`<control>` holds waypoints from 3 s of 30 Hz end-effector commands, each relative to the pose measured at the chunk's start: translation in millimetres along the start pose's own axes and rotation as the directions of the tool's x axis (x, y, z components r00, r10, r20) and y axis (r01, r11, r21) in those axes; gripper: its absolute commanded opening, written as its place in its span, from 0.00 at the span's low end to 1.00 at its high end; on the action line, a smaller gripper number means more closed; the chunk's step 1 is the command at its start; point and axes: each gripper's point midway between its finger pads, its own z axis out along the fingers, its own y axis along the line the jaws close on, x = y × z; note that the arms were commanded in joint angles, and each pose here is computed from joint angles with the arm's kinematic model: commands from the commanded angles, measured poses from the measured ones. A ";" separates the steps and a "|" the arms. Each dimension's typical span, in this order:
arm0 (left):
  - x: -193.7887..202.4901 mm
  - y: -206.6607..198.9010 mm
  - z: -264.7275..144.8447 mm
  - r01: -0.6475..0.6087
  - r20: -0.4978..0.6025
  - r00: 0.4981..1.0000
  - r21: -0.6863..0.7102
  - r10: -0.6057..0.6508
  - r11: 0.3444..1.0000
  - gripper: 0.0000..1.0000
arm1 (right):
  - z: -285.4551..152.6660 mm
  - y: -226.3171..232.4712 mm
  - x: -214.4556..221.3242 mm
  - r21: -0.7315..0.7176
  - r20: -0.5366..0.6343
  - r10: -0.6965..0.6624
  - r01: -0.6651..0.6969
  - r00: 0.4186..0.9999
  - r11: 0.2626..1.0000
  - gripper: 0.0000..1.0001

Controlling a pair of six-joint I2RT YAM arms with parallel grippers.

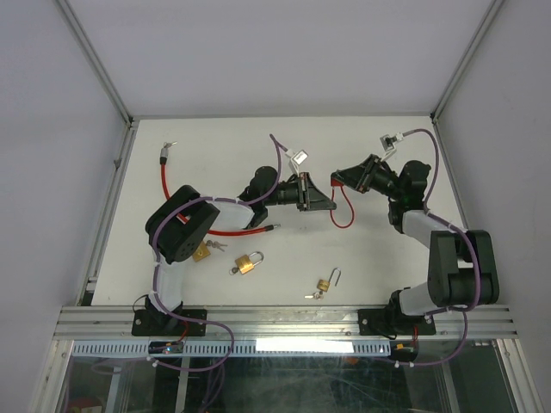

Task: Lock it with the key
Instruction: Lock the lock.

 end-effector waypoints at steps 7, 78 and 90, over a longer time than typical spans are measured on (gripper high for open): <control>-80.1 -111.0 -19.0 -0.343 0.353 0.904 0.258 0.243 0.903 0.00 | 0.3 26.1 32.6 -0.112 -0.100 -0.139 0.128 0.985 0.985 0.00; -106.5 -145.4 -30.0 -0.443 0.501 0.821 0.255 0.275 0.859 0.00 | -10.5 51.1 18.8 -0.153 -0.016 -0.295 0.289 0.955 0.945 0.00; -119.2 -100.9 -20.3 -0.445 0.466 0.811 0.097 0.354 0.890 0.00 | -10.6 51.1 19.6 -0.156 -0.022 -0.285 0.278 0.958 0.948 0.00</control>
